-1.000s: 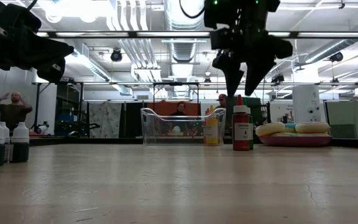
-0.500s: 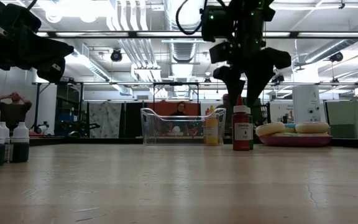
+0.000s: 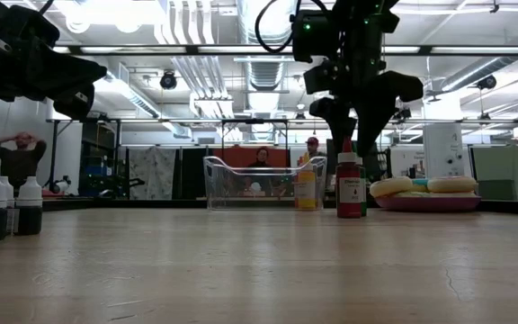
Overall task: Pick & Place food coloring
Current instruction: Put the large red food coloring bottle into the transparent bin
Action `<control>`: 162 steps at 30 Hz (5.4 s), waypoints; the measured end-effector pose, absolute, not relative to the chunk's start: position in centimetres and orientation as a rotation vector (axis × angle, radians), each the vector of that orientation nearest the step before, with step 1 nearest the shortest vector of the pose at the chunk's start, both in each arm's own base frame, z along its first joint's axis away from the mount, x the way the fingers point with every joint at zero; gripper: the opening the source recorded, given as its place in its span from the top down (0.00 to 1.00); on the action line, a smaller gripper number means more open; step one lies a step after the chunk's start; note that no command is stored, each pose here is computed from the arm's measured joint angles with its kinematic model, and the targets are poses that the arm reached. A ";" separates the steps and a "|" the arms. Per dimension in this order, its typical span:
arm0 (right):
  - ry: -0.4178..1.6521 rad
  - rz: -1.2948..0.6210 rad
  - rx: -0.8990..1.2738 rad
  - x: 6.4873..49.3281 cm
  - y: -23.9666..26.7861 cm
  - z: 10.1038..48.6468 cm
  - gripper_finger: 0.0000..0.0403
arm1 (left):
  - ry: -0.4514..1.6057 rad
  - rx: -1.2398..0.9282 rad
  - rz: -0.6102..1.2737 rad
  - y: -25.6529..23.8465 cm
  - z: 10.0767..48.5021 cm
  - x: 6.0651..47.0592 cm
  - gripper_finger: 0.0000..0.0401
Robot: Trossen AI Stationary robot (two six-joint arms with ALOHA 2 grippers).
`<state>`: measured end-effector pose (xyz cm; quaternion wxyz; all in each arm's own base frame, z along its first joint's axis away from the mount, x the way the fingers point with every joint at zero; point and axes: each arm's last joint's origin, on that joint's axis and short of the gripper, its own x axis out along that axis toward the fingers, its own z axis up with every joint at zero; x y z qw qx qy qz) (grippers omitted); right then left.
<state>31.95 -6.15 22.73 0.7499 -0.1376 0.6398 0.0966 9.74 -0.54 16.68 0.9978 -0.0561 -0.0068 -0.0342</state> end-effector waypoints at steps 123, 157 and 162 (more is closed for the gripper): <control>1.359 -0.041 -0.057 34.3 -21.2 27.9 0.73 | -0.013 -0.112 -0.069 -0.5 16.7 9.7 1.00; 1.362 -0.025 -0.064 34.0 -21.9 24.8 0.73 | -0.014 -0.112 -0.068 -0.5 16.7 9.7 1.00; 1.352 -0.011 -0.062 34.1 -21.9 24.7 0.73 | -0.013 -0.112 -0.068 -0.5 16.7 9.7 1.00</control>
